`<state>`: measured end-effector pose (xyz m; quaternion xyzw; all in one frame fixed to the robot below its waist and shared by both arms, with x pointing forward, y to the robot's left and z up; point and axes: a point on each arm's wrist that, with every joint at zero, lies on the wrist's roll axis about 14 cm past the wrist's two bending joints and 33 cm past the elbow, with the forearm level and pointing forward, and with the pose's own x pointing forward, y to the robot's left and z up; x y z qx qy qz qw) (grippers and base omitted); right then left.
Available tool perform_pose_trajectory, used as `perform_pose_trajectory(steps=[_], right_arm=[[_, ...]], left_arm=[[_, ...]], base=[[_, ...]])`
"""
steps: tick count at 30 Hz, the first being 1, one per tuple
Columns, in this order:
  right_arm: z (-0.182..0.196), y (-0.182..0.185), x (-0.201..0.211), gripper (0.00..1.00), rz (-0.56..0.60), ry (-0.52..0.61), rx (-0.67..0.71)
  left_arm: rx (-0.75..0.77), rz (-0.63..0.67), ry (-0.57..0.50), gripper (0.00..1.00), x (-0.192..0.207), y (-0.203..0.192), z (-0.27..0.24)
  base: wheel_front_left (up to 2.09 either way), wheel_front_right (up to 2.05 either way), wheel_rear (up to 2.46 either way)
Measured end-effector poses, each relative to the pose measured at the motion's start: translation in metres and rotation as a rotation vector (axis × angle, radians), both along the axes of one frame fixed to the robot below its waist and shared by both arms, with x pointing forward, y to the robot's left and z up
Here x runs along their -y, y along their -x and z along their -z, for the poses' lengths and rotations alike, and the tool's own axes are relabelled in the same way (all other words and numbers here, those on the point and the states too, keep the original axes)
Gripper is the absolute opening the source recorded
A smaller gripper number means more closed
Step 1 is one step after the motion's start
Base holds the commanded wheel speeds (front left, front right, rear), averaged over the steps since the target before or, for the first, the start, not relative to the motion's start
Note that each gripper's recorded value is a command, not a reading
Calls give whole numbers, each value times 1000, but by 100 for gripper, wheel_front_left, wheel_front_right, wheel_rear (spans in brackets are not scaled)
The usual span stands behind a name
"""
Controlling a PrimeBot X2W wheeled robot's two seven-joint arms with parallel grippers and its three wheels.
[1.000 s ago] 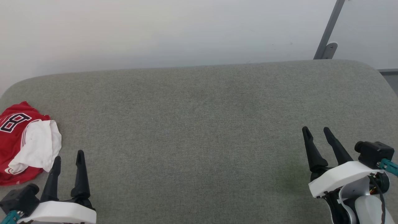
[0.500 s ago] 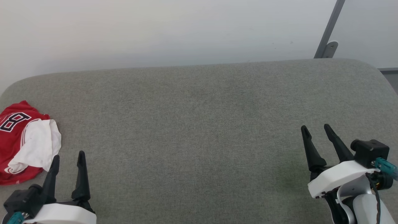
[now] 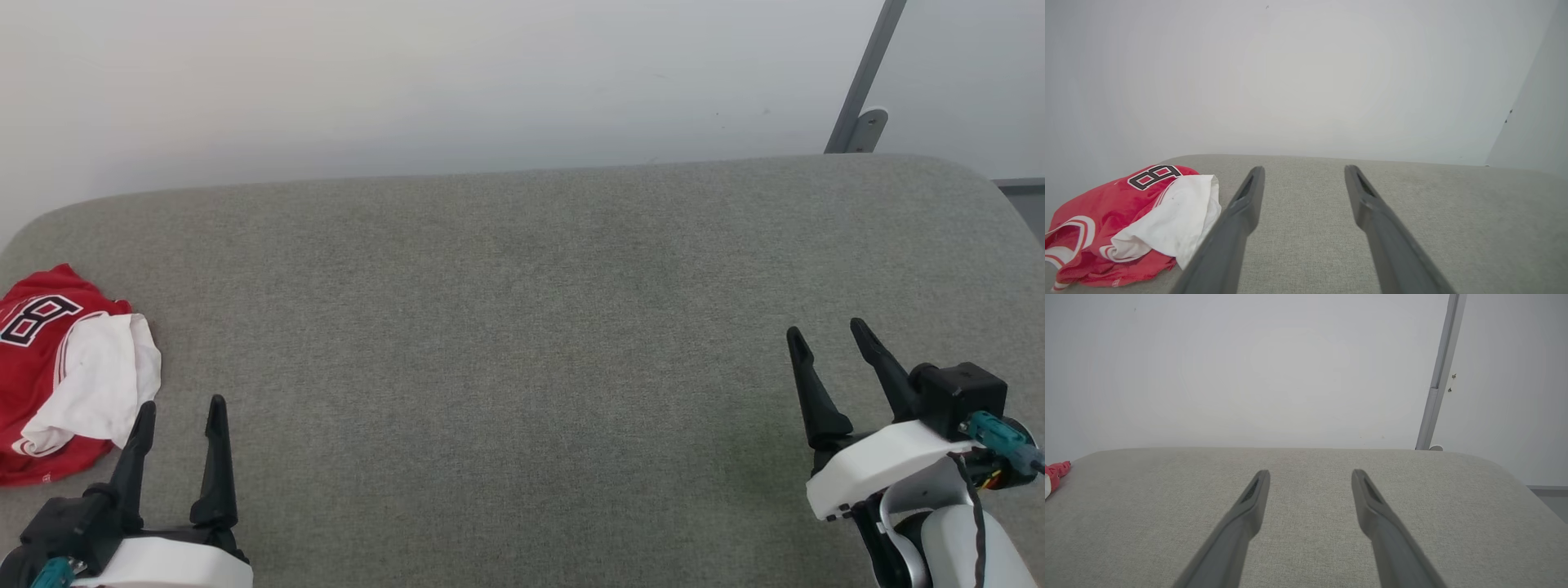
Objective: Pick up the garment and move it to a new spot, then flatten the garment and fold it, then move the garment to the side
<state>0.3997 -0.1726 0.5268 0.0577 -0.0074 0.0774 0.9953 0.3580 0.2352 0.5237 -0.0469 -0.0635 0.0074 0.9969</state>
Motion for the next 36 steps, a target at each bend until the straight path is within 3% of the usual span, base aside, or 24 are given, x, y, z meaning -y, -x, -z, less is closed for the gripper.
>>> perform_pose_trajectory(steps=[20,28,36], right_arm=[[-7,1,1,100,1,26,24],[-10,-5,-38,100,-115,31,21],[-14,-11,-109,100,-323,44,18]], left_arm=[[5,-13,-24,100,-7,6,-2],[-7,-142,-12,100,-48,30,1],[5,-358,-1,100,-105,80,-5]], base=[[0,0,0],[0,0,0],[0,0,0]])
